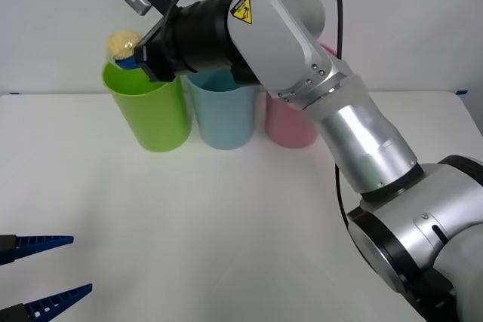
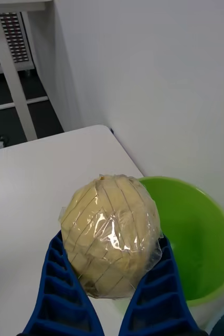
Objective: Put cans in the blue bin and PET bottles in the pink bin and trash in the green bin.
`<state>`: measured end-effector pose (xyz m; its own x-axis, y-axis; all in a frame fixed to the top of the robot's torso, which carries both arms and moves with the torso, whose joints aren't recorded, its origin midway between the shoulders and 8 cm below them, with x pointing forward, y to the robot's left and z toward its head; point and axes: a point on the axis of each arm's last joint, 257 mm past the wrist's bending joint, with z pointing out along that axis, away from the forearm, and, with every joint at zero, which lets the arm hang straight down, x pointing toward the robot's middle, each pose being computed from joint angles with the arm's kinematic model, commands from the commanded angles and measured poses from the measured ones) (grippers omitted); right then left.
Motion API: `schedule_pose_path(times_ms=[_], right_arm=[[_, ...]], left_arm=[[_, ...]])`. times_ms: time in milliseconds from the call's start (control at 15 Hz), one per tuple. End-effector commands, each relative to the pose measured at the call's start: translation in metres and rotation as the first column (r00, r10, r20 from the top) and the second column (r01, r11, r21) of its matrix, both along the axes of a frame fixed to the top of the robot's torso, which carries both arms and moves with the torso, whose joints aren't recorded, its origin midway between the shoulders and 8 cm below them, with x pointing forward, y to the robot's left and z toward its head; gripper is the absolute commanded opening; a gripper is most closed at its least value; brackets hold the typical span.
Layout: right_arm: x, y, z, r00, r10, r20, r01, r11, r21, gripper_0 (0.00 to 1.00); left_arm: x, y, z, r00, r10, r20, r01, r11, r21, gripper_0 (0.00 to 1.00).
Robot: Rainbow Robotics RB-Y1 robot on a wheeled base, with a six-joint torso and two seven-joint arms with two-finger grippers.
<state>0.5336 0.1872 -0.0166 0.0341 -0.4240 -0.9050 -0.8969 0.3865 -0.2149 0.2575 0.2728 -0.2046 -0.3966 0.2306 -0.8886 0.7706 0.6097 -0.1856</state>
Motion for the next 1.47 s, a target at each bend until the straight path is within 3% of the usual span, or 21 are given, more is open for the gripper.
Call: schedule_pose_path(times_ms=[67,467,933,1133,1467], right_arm=[[0.011,0.009,-0.001,1.0,-0.022,0.008,0.022,0.999,-0.031,0.0],[0.045,0.019,-0.019,0.995,-0.087,0.044,0.091,0.991,-0.103,0.0],[0.058,0.026,-0.036,0.99,-0.125,0.061,0.131,0.987,-0.097,0.0],[0.078,0.02,-0.038,0.98,-0.18,0.081,0.187,0.979,-0.08,0.0],[0.082,0.018,-0.035,0.977,-0.189,0.094,0.197,0.976,-0.088,0.0]], left_arm=[[0.0,0.0,0.0,1.0,0.0,0.0,0.0,1.0,0.0,1.0],[0.0,0.0,0.0,1.0,0.0,0.0,0.0,1.0,0.0,1.0],[0.0,0.0,0.0,1.0,0.0,0.0,0.0,1.0,0.0,1.0],[0.0,0.0,0.0,1.0,0.0,0.0,0.0,1.0,0.0,1.0],[0.0,0.0,0.0,1.0,0.0,0.0,0.0,1.0,0.0,1.0]])
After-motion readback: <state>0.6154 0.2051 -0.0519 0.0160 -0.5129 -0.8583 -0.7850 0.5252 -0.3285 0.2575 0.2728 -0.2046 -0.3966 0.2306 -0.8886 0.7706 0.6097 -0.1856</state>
